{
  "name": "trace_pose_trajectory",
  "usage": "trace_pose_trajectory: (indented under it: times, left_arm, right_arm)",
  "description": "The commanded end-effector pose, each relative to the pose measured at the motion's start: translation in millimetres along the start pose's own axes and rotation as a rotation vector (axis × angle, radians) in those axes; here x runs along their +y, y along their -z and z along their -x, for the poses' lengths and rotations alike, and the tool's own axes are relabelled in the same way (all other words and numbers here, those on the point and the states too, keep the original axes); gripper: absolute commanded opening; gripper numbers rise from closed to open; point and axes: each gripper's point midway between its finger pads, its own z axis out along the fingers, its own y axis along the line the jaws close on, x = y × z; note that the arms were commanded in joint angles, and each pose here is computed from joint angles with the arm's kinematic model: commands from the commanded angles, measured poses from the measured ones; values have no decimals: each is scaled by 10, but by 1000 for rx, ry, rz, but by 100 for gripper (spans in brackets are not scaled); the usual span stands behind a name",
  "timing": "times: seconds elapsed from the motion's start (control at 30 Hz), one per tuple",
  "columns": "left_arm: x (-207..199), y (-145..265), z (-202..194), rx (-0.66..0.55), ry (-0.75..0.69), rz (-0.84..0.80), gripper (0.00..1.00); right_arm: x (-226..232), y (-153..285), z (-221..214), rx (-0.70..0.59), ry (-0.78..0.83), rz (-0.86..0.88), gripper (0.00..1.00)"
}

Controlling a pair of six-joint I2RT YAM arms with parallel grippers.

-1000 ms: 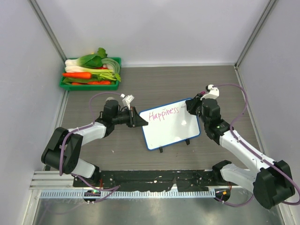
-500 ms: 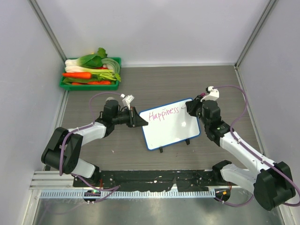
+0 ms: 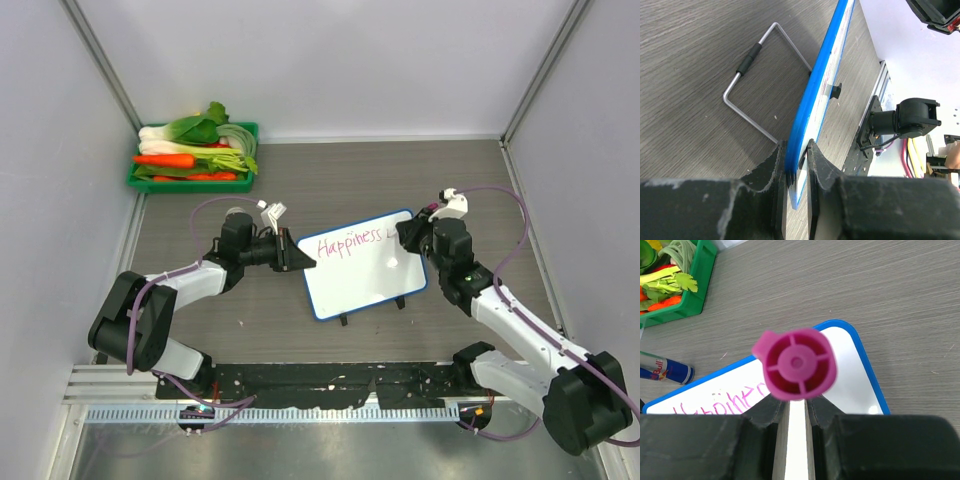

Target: Write a sentence on the whiteboard

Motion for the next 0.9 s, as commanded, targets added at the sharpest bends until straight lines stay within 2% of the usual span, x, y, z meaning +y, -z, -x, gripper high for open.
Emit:
trace_pose_trajectory:
  times: [0.0,0.27,0.87]
  left_arm:
    - [233,-8,4,-14,-56,105,0]
    - [231,-6,1,-14,-53,105,0]
    - [222,-7,2,-13,-55,100,0]
  right_arm:
    - [114,61,184,-36,-5,33,1]
    - [333,113,537,-135,-41,98,1]
    - [197,-164,482,-124,-38,4,1]
